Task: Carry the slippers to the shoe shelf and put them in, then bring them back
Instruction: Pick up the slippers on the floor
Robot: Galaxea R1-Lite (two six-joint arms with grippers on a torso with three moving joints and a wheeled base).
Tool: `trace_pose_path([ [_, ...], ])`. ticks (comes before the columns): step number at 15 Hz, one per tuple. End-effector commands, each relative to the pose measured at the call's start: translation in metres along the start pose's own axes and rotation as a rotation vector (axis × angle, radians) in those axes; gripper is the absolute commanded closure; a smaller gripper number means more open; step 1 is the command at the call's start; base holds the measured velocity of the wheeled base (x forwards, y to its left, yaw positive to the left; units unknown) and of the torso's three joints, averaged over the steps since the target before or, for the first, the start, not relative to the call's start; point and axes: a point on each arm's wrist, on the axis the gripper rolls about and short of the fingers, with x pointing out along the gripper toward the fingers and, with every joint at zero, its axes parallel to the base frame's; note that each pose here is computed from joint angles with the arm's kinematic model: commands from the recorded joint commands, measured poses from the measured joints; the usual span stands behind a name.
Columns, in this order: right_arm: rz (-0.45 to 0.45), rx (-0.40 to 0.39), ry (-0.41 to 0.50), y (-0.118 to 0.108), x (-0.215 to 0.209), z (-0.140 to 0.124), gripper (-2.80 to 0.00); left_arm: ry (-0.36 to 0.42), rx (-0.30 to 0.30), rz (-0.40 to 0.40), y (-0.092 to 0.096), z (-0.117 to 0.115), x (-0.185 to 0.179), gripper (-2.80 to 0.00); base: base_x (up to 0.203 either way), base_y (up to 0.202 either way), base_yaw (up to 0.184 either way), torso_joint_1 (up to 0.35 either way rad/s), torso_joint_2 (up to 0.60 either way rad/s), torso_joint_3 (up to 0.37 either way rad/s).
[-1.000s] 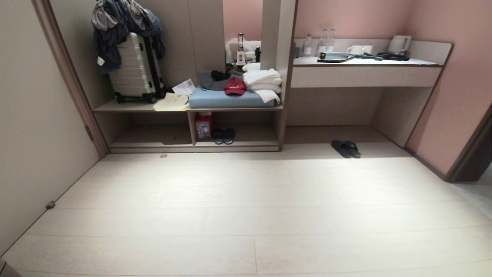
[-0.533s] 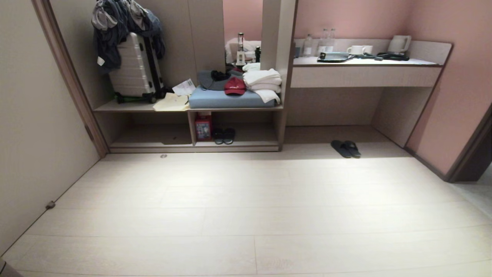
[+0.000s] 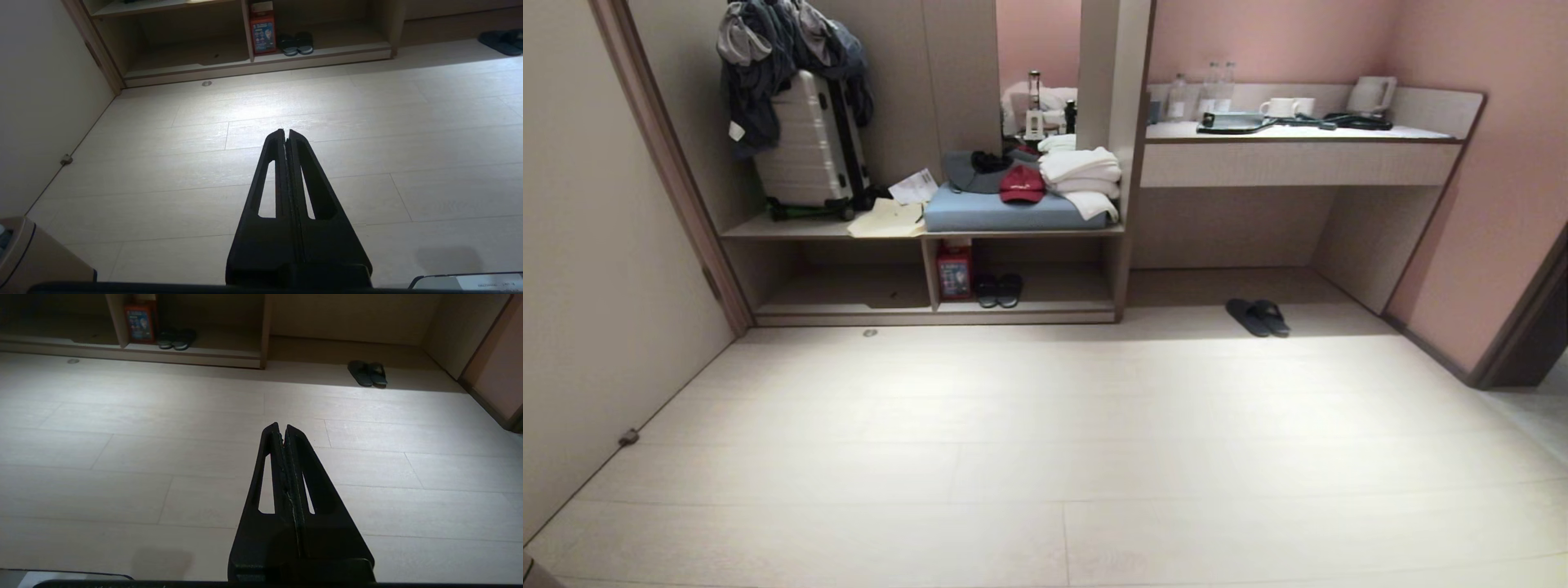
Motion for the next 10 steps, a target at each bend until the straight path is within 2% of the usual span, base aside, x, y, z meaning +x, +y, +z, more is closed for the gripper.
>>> trace_pose_path([
  [1, 0.0, -0.001, 0.0, 0.0, 0.0, 0.0, 0.0, 0.0, 0.0, 0.001, 0.0, 0.0, 0.0, 0.0, 0.163, 0.0, -0.002, 0.006, -0.01, 0.01],
  [10, 0.001, -0.001, 0.0, 0.0, 0.0, 0.0, 0.0, 0.0, -0.001, 0.0, 0.0, 0.0, 0.0, 0.0, 0.196, 0.0, -0.001, 0.002, 0.0, 0.002],
])
